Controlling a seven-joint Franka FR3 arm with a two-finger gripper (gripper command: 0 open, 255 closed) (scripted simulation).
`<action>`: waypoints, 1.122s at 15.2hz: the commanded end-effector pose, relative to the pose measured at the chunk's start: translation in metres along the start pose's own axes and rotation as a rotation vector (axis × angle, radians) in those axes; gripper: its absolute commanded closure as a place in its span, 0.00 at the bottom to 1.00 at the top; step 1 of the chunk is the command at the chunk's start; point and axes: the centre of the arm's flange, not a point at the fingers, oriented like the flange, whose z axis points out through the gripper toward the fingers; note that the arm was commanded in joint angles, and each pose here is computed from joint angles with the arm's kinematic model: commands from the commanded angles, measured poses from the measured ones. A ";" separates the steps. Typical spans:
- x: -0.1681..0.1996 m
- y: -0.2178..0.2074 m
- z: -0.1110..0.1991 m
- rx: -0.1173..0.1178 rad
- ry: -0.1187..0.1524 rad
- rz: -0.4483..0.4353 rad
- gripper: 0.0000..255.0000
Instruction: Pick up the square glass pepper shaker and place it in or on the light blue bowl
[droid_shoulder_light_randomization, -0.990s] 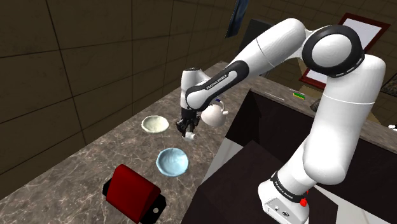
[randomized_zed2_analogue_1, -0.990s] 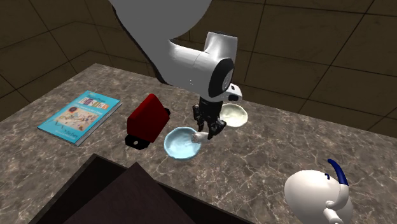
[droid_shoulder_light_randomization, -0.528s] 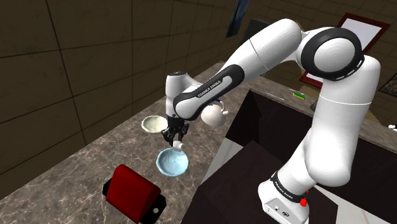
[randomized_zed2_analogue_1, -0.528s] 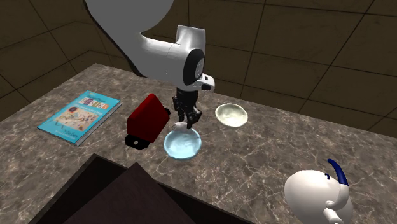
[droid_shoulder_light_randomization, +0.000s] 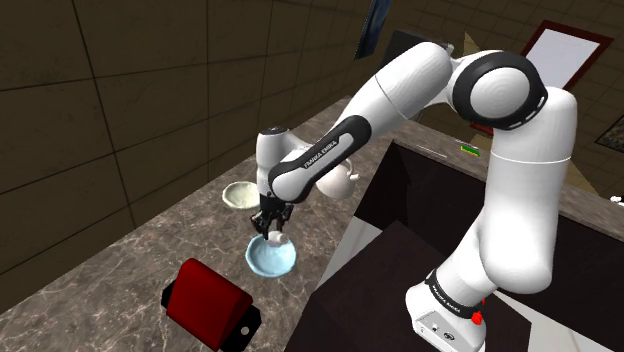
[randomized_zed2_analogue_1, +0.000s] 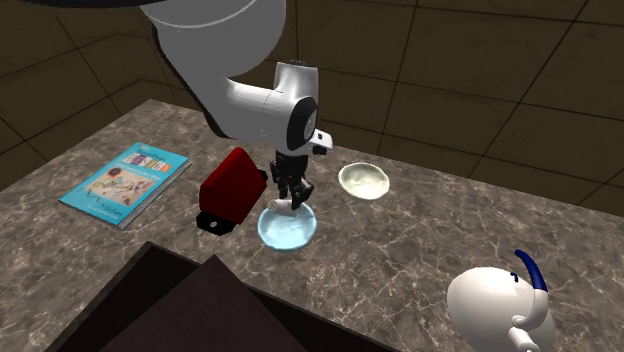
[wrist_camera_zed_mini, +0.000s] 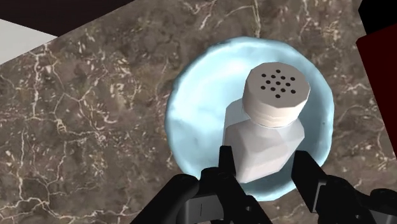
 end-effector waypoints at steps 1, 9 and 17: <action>0.003 0.000 0.010 0.000 0.000 0.000 1.00; 0.006 -0.001 0.031 0.000 0.000 0.000 1.00; 0.006 -0.001 0.031 0.000 0.000 0.000 0.00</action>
